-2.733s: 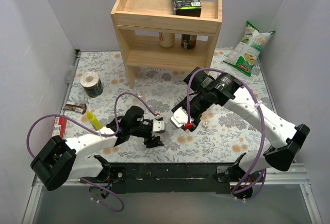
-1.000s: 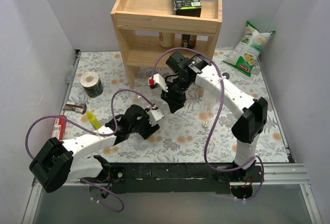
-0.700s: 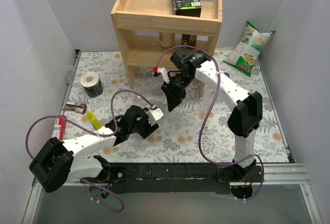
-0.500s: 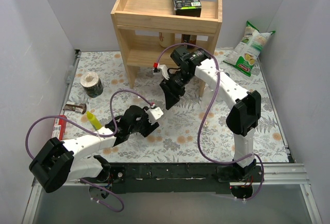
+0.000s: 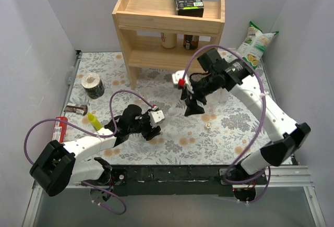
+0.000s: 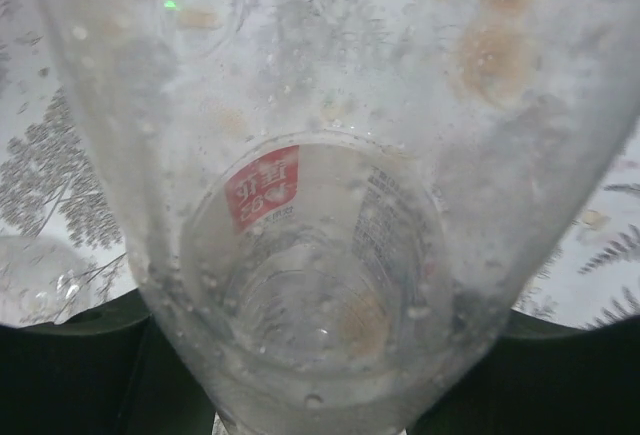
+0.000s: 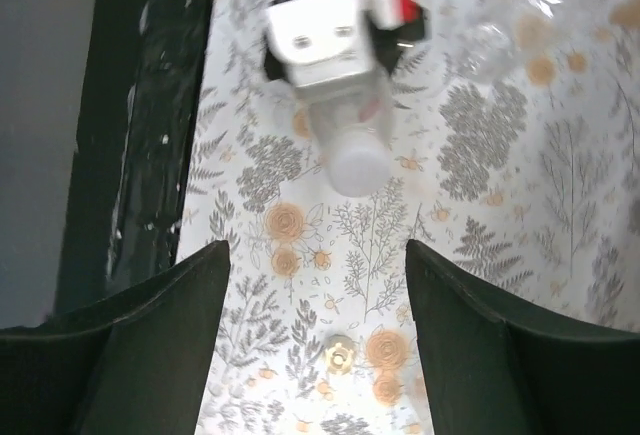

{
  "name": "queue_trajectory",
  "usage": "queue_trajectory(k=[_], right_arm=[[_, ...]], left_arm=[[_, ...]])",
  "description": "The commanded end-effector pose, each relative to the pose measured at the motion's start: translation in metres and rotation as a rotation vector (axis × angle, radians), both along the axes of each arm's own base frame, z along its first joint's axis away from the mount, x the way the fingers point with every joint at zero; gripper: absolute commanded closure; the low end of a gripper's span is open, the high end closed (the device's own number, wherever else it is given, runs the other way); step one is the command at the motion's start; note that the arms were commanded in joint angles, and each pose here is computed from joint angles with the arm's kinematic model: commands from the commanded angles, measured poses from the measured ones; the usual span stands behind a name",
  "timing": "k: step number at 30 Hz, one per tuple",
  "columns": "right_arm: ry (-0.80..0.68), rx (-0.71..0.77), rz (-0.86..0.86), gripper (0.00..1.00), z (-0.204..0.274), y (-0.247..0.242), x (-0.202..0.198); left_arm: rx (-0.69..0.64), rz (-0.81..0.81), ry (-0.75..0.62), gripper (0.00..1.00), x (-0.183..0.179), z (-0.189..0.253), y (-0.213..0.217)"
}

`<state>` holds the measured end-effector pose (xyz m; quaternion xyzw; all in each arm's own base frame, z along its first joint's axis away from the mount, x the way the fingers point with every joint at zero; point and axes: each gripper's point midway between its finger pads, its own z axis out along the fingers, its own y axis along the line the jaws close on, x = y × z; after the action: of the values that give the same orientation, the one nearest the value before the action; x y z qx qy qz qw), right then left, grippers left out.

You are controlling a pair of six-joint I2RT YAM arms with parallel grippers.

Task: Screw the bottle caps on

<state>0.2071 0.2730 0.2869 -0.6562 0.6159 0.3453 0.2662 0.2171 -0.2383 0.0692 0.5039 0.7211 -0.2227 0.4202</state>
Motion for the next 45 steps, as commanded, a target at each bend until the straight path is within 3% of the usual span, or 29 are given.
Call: queue_trajectory(k=[1, 5, 15, 21, 33, 35, 38, 40, 42, 45], right_arm=[[-0.415, 0.061, 0.262, 0.23, -0.001, 0.01, -0.006], [-0.533, 0.1, 0.336, 0.24, 0.002, 0.021, -0.006], [-0.46, 0.081, 0.62, 0.34, -0.022, 0.023, -0.059], [-0.453, 0.082, 0.649, 0.38, -0.025, 0.027, -0.063], [-0.479, 0.066, 0.655, 0.55, -0.036, 0.035, -0.055], [-0.479, 0.062, 0.65, 0.65, -0.037, 0.037, -0.054], [-0.416, 0.033, 0.611, 0.77, -0.037, 0.04, -0.05], [-0.331, 0.003, 0.558, 0.8, -0.032, 0.04, -0.051], [-0.168, -0.061, 0.465, 0.82, -0.042, 0.041, -0.049], [-0.05, -0.104, 0.359, 0.83, -0.051, 0.047, -0.037]], left_arm=[[-0.117, -0.241, 0.035, 1.0, -0.036, 0.022, -0.02], [-0.109, -0.268, 0.046, 1.0, -0.041, 0.023, -0.019], [-0.111, -0.274, 0.032, 1.0, -0.039, 0.026, -0.021], [-0.117, -0.276, 0.031, 1.0, -0.038, 0.028, -0.022], [-0.137, -0.3, 0.024, 1.0, -0.039, 0.035, -0.026], [-0.136, -0.3, 0.027, 1.0, -0.039, 0.034, -0.027], [-0.135, -0.27, 0.015, 1.0, -0.033, 0.036, -0.027], [-0.118, -0.176, 0.004, 1.0, -0.018, 0.038, -0.022], [-0.128, -0.038, -0.081, 1.0, 0.01, 0.051, -0.018], [-0.148, 0.093, -0.184, 1.0, 0.035, 0.067, -0.008]])
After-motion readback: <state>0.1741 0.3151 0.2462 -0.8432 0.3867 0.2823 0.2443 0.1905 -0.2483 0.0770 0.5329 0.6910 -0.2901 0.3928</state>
